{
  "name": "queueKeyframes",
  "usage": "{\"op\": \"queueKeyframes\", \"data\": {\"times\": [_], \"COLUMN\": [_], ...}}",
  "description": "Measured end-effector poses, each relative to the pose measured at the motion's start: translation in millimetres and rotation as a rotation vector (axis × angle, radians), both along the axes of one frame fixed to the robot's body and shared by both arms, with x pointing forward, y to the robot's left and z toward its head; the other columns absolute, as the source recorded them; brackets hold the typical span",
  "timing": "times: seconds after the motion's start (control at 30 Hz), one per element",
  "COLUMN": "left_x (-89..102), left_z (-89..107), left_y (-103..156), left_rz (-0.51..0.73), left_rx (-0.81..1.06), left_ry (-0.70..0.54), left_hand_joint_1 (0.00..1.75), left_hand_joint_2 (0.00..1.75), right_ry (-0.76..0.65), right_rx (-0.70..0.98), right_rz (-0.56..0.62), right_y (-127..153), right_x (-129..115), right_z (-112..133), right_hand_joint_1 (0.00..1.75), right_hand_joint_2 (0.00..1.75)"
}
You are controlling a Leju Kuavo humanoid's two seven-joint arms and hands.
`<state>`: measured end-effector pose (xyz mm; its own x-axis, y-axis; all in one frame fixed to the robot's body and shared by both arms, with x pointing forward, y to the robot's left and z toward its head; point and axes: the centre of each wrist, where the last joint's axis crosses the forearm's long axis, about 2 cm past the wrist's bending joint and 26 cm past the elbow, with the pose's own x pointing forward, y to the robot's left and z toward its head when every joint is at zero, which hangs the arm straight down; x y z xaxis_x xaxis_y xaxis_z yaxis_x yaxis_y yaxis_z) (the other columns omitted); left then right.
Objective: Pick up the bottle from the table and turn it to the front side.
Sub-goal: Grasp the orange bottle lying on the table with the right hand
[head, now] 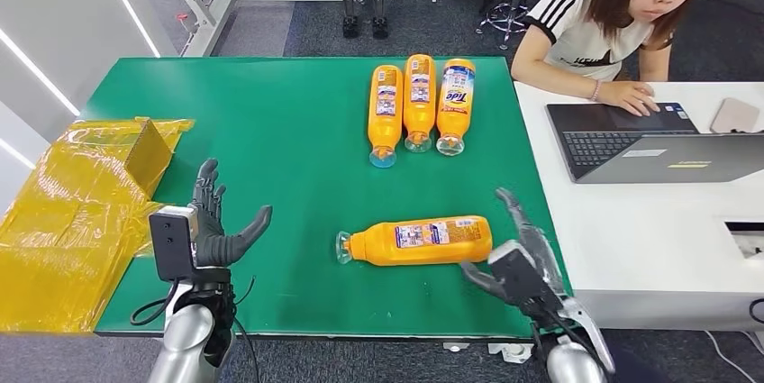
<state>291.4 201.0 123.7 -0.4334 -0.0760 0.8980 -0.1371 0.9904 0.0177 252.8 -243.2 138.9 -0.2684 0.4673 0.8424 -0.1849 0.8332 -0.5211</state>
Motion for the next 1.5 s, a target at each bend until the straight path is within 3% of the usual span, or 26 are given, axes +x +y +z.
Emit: {"op": "queueKeyframes", "data": {"times": [0.3,0.5,0.9,1.23,1.37,1.5], "left_x": [11.8,22.2,37.4,36.7,28.8,21.3], "left_z": [3.8,9.1,14.9,13.8,5.0,-1.2], "left_y": [-2,-3,-15,-18,-18,-16], "left_rz": [-0.009,-0.023,-0.160,-0.192,-0.182,-0.176], "left_rx": [-0.005,-0.008,-0.076,-0.113,-0.116,-0.116], "left_ry": [-0.006,-0.014,0.047,0.078,0.100,0.110], "left_hand_joint_1": [0.00,0.00,0.00,0.00,0.00,0.00], "left_hand_joint_2": [1.75,1.75,1.75,1.75,1.75,1.75], "right_ry": [0.108,0.157,0.389,0.434,0.422,0.410], "right_rx": [-0.302,-0.429,-0.590,-0.680,-0.721,-0.729], "right_rz": [0.237,0.305,0.394,0.400,0.401,0.420], "right_y": [13,18,-1,-8,-8,-9], "right_x": [76,106,110,113,117,119], "right_z": [8,17,0,-7,-10,-10], "right_hand_joint_1": [0.00,0.00,0.00,0.00,1.71,1.67], "right_hand_joint_2": [1.75,1.75,1.75,1.75,1.75,1.75]}}
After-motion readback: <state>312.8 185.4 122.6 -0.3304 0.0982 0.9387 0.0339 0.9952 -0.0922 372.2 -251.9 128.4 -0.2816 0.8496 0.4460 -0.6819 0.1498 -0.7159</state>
